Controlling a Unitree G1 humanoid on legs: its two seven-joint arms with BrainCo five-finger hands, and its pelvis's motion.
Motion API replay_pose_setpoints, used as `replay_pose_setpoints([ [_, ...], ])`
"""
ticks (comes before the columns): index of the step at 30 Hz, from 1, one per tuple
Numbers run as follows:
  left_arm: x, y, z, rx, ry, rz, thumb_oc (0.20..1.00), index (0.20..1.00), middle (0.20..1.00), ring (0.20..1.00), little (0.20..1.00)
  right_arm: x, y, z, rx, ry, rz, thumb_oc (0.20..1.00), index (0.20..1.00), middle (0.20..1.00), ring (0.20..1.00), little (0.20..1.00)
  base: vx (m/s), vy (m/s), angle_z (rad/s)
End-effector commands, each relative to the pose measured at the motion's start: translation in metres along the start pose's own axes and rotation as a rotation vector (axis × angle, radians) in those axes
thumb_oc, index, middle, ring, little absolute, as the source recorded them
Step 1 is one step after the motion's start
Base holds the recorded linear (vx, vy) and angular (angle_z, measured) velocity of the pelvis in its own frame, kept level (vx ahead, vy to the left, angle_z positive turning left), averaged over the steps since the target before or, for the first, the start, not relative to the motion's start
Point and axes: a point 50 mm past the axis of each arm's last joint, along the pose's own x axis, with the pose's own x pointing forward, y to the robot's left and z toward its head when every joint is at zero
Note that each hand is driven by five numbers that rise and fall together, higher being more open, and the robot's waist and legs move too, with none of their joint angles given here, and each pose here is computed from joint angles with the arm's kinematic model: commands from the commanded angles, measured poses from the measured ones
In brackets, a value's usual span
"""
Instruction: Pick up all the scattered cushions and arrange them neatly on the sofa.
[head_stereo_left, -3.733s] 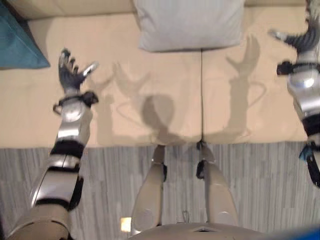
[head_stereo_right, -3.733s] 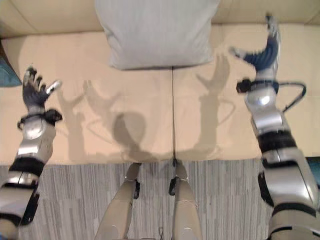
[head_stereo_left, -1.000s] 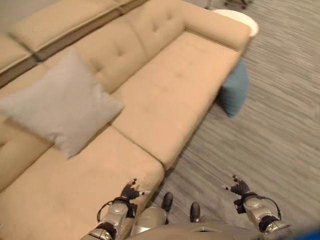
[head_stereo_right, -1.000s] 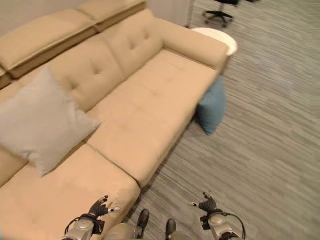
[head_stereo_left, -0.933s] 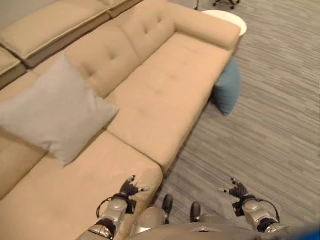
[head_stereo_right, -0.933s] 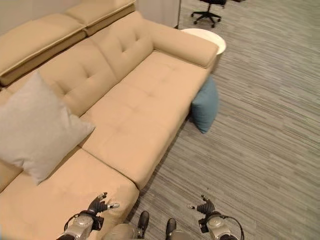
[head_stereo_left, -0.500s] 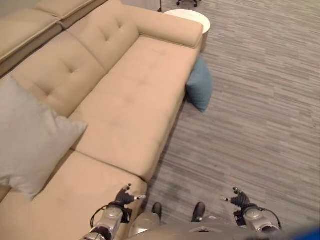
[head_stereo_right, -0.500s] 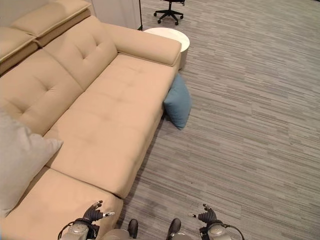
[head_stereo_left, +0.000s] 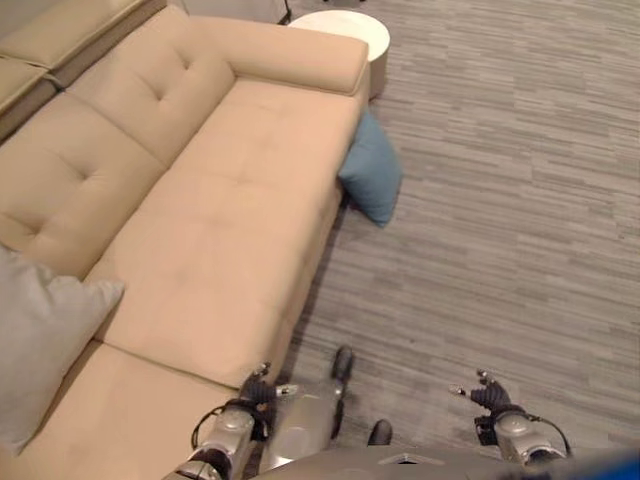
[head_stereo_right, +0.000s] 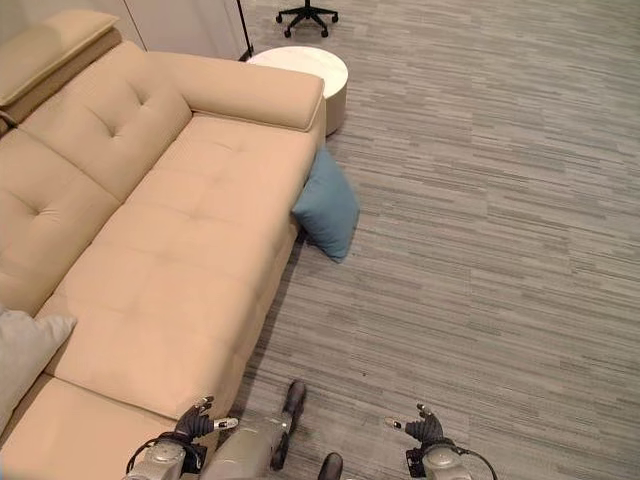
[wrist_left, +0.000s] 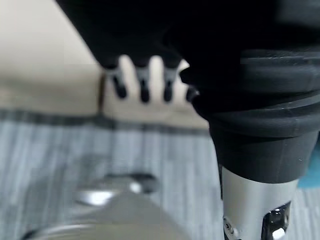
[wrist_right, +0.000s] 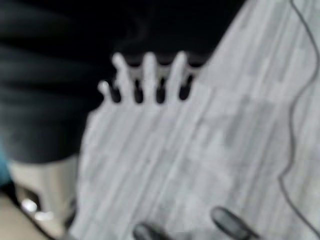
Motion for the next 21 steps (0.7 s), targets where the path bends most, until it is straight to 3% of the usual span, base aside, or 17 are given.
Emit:
replay_pose_setpoints([
  [1,0.006,0.003,0.022,0.025,-0.066,-0.001,1.000,1.000,1.000,1.000,1.000,-0.001,-0.003,0.002,-0.015,-0.034,-0.003,1.000,1.000,1.000,1.000,1.000,0.30,0.080,-0.38],
  [13,0.010,0.012,0.037,0.023,-0.102,0.025,1.000,1.000,1.000,1.000,1.000,0.002,0.005,0.023,-0.038,-0.101,0.041,1.000,1.000,1.000,1.000,1.000,0.27,0.005,-0.05],
  [21,0.010,0.006,0.030,-0.053,-0.072,0.025,1.000,1.000,1.000,1.000,1.000,0.000,0.000,0.012,-0.035,-0.072,0.025,1.000,1.000,1.000,1.000,1.000,0.34,-0.231,0.87],
])
